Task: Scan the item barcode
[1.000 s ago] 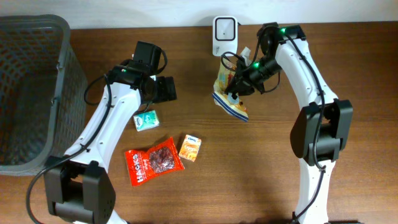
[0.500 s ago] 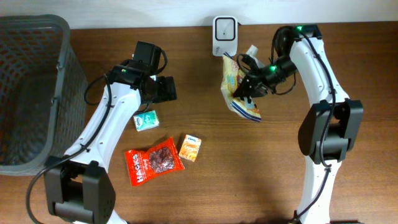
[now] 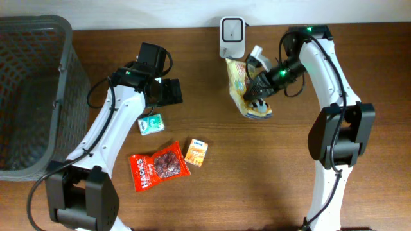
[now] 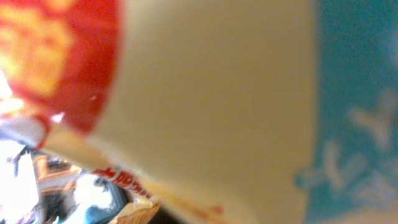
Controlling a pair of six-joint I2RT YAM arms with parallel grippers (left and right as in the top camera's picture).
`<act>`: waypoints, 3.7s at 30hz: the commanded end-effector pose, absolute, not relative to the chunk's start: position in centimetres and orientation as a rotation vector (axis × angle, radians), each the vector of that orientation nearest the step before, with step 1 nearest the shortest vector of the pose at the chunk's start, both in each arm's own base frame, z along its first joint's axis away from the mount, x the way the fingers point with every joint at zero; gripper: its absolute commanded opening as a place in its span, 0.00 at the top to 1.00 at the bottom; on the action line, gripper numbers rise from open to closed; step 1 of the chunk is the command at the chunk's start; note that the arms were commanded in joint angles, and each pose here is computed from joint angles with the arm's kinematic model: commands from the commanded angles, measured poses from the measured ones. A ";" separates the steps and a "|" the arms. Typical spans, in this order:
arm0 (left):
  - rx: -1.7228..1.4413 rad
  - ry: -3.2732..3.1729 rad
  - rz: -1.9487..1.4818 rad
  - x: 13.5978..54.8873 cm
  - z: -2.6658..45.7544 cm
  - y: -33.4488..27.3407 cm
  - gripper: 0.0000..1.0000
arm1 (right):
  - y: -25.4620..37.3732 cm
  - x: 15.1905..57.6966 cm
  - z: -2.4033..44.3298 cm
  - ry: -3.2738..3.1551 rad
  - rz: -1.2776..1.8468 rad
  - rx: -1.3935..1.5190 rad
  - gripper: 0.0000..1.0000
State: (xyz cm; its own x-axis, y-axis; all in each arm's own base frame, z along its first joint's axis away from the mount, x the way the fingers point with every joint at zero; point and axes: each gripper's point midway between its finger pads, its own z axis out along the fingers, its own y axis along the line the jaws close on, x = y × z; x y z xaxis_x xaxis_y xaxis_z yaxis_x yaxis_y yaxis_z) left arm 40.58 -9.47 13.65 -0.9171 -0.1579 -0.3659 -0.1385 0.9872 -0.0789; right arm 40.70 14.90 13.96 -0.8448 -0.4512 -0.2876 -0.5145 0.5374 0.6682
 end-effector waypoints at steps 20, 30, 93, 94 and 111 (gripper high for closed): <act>-0.198 2.722 -0.092 41.1 14.1 -9.6 0.01 | 17.1 56.7 14.8 2.502 0.340 -0.023 0.96; -0.198 2.723 -0.092 41.1 14.1 -9.6 0.01 | 16.4 61.0 17.3 2.294 0.312 0.087 0.96; -0.198 2.723 -0.092 41.1 14.0 -9.6 0.01 | 17.3 65.2 14.9 2.181 0.294 0.433 0.96; -0.198 2.722 -0.092 41.1 14.1 -9.6 0.01 | 17.4 65.2 13.9 2.198 0.276 0.411 0.96; -0.198 2.723 -0.093 41.1 14.1 -9.6 0.01 | 17.7 66.3 16.3 2.140 0.219 0.244 0.96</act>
State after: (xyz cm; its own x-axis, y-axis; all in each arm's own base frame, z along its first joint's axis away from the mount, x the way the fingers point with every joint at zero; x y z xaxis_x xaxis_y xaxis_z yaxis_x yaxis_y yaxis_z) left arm 41.29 -9.66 13.96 -0.9053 -0.1607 -0.3932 -0.1354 0.9866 -0.0913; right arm 65.48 17.38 11.17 -0.6148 0.3025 -0.7284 0.1446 0.9511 0.2730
